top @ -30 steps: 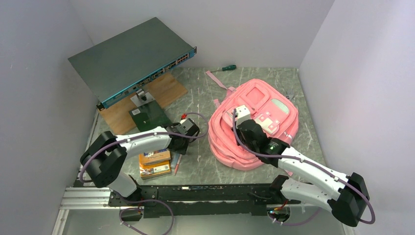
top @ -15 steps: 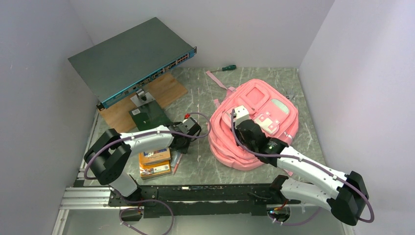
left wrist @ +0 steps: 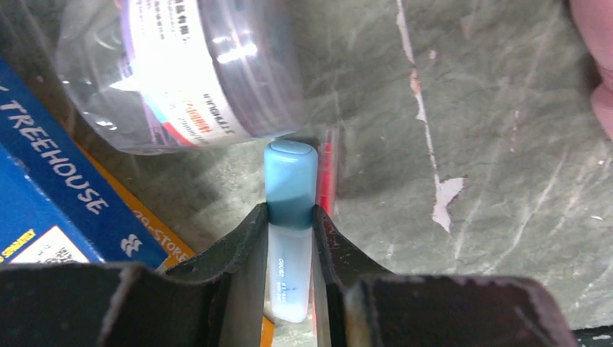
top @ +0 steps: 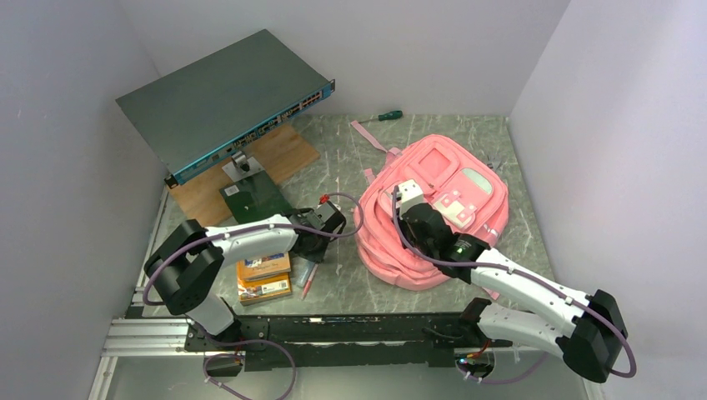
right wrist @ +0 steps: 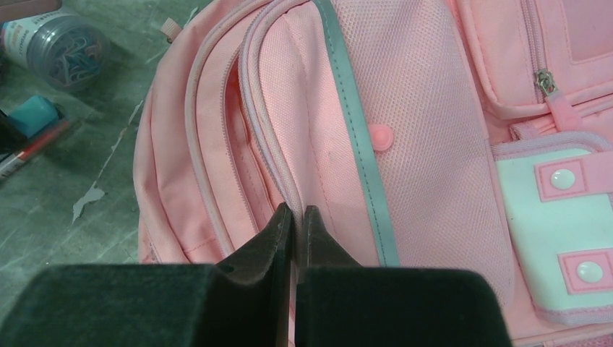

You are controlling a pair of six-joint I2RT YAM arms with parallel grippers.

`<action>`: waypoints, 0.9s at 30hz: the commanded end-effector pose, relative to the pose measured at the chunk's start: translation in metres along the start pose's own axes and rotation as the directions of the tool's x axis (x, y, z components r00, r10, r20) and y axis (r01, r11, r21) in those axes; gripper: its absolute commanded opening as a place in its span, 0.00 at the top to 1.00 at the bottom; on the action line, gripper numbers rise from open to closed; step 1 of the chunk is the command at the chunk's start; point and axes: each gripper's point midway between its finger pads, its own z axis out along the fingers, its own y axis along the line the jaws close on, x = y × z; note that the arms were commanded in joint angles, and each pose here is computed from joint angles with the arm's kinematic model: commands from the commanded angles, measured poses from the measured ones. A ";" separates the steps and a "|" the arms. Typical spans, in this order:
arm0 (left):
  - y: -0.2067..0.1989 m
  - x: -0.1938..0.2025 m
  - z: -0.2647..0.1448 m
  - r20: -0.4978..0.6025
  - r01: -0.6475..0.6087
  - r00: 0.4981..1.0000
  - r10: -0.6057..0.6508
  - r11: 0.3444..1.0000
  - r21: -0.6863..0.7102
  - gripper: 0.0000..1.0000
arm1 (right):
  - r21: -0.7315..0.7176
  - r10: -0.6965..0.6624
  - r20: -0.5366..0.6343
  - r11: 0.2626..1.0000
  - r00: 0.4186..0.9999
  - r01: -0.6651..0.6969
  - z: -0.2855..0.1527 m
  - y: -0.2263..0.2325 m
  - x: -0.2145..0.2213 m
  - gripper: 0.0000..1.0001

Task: Pack the student bag
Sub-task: Pick up the stationery from the center of the board.

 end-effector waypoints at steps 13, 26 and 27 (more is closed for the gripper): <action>-0.019 0.009 0.008 -0.039 0.014 0.999 -0.012 0.998 0.056 0.58 | -0.025 0.051 0.079 0.998 0.996 -0.050 -0.005 0.004 -0.024 1.00; -0.010 -0.001 -0.008 0.013 -0.001 1.000 0.000 1.000 0.028 0.75 | -0.028 0.076 0.081 0.997 0.994 -0.074 -0.005 0.005 -0.028 1.00; -0.012 -0.007 -0.015 0.034 0.001 0.999 -0.002 0.999 0.039 0.77 | -0.028 0.086 0.086 0.996 0.993 -0.084 -0.005 0.005 -0.029 1.00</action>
